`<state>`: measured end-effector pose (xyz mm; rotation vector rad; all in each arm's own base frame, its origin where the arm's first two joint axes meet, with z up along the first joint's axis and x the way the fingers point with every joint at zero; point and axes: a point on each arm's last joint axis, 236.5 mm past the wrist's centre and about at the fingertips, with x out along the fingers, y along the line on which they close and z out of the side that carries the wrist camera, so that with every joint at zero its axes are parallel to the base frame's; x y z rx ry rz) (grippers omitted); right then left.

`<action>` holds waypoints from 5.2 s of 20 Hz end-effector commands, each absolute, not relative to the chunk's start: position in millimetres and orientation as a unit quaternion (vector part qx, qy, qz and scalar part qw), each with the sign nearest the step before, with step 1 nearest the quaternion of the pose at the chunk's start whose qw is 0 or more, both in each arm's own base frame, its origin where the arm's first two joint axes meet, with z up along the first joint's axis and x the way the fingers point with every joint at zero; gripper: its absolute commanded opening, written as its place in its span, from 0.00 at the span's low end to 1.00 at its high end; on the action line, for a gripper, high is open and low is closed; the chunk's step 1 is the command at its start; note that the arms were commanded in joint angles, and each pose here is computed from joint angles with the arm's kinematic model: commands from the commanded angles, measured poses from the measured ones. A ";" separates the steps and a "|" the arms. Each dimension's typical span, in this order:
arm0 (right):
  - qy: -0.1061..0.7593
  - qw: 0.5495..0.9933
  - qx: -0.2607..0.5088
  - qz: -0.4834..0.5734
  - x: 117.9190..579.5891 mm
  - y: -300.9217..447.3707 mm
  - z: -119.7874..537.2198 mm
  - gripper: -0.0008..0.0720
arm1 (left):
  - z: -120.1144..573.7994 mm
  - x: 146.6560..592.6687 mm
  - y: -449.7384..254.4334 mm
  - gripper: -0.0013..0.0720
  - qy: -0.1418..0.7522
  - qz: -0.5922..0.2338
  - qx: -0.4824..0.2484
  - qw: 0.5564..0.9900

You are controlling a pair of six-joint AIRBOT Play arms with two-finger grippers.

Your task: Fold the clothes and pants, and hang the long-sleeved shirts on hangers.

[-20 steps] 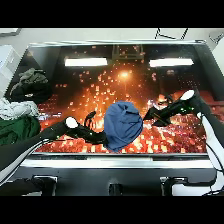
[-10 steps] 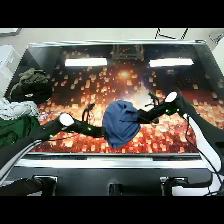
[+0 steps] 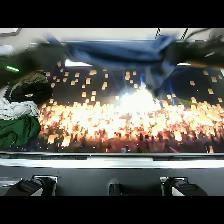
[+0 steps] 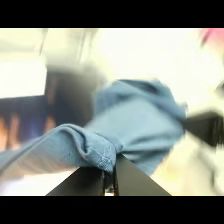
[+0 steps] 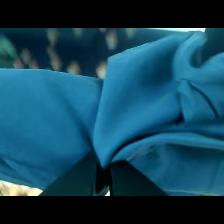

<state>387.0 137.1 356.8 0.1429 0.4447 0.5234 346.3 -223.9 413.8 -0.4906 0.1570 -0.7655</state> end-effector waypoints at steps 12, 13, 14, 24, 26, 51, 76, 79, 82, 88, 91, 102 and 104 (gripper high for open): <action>0.569 0.767 0.141 0.262 349.9 156.8 129.0 0.07 | 199.7 362.7 -225.3 0.05 0.328 -0.274 -0.198 0.882; 0.571 0.759 0.184 0.253 373.6 166.3 93.8 0.07 | 153.8 365.5 -227.4 0.05 0.370 -0.250 -0.218 0.868; 0.573 0.748 0.228 0.245 393.6 175.9 64.5 0.07 | 107.5 365.6 -230.0 0.05 0.413 -0.220 -0.249 0.848; 0.666 0.634 0.295 0.260 397.9 139.3 -7.5 0.76 | 2.5 355.6 -216.3 0.05 0.517 -0.168 -0.274 0.794; 0.732 0.630 0.228 0.121 361.9 45.2 -27.1 0.88 | -3.2 351.0 -201.2 0.05 0.534 -0.169 -0.260 0.787; 0.269 0.953 0.114 0.078 393.4 -18.8 317.0 0.07 | 405.3 374.8 -64.2 0.05 0.056 -0.165 -0.174 0.969; 0.609 0.677 0.411 0.043 288.0 37.5 -18.1 0.06 | 79.6 481.6 -169.5 0.05 0.390 -0.230 -0.153 0.879; 0.601 0.682 0.417 0.023 297.3 29.5 -32.7 0.06 | 1.6 465.0 -195.5 0.08 0.494 -0.226 -0.185 0.819; 0.583 0.698 0.416 0.010 307.4 21.8 -34.2 0.07 | -28.8 419.5 -183.6 0.99 0.594 -0.240 -0.160 0.751; 0.602 0.704 0.377 0.018 296.8 17.1 -40.9 0.07 | -39.8 291.2 -66.8 0.99 0.762 -0.184 -0.212 0.584; 0.609 0.705 0.363 0.012 292.6 12.3 -44.9 0.07 | -76.3 246.1 -81.9 0.79 0.742 -0.153 -0.302 0.578; 0.589 0.729 0.346 0.048 313.6 12.2 -6.7 0.07 | -85.9 278.8 -162.5 0.05 0.619 -0.207 -0.373 0.659; 0.546 0.788 0.262 0.109 341.7 3.8 53.7 0.07 | -8.5 330.2 -152.4 0.05 0.528 -0.269 -0.327 0.736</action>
